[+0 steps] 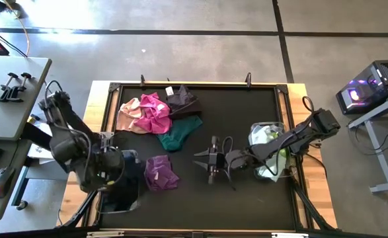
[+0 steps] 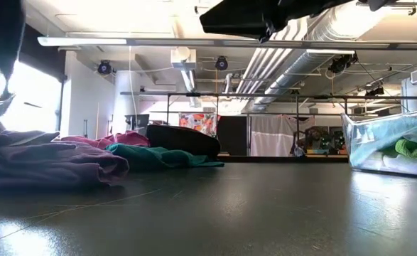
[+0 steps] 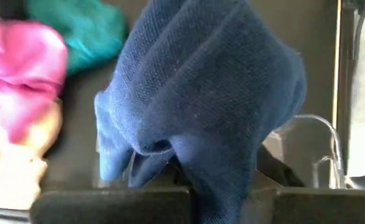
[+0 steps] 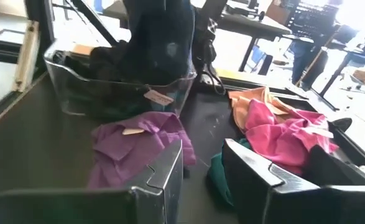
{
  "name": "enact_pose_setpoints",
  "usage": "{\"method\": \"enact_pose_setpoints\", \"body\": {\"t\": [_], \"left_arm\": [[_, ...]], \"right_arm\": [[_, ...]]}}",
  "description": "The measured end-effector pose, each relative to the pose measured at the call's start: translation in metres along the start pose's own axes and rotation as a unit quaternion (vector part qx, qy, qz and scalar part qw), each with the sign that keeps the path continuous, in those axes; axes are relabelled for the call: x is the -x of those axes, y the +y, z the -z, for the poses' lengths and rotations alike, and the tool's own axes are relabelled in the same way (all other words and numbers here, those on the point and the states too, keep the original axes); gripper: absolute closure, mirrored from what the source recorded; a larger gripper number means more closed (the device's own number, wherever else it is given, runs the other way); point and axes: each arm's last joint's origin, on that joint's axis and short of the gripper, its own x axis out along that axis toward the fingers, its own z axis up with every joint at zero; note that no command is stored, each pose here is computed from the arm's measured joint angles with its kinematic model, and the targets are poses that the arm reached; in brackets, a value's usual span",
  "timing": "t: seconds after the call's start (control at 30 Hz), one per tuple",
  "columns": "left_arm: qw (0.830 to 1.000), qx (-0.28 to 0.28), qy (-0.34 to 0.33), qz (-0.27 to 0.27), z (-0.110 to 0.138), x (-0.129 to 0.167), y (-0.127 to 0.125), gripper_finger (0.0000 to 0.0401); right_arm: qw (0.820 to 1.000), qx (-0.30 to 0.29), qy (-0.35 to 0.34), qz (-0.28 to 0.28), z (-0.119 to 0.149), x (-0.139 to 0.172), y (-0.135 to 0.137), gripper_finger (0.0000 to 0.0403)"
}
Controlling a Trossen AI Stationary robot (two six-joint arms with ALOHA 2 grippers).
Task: Sort towels by color in basket
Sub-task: Put the dark blue towel into the left transparent bin
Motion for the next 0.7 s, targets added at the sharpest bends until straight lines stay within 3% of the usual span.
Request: {"method": "enact_pose_setpoints", "body": {"t": [0.2,0.37,0.53,0.7], "left_arm": [[0.992,0.078,-0.042,0.092,0.036,-0.042,0.0,0.0395],[0.96,0.143,-0.081,0.225,0.05,-0.081,-0.003,0.0395],[0.95,0.184,-0.087,0.238,0.055,-0.103,0.007,0.0385],[0.938,0.209,-0.07,0.266,0.051,-0.096,0.02,0.0333]], "right_arm": [[1.0,-0.011,0.001,-0.01,0.0,0.001,0.003,0.0293],[1.0,-0.004,0.001,-0.019,0.0,0.004,0.009,0.0293],[1.0,-0.003,0.002,-0.02,0.0,0.004,0.009,0.0293],[1.0,-0.004,0.002,-0.02,0.0,0.004,0.009,0.0293]]}}
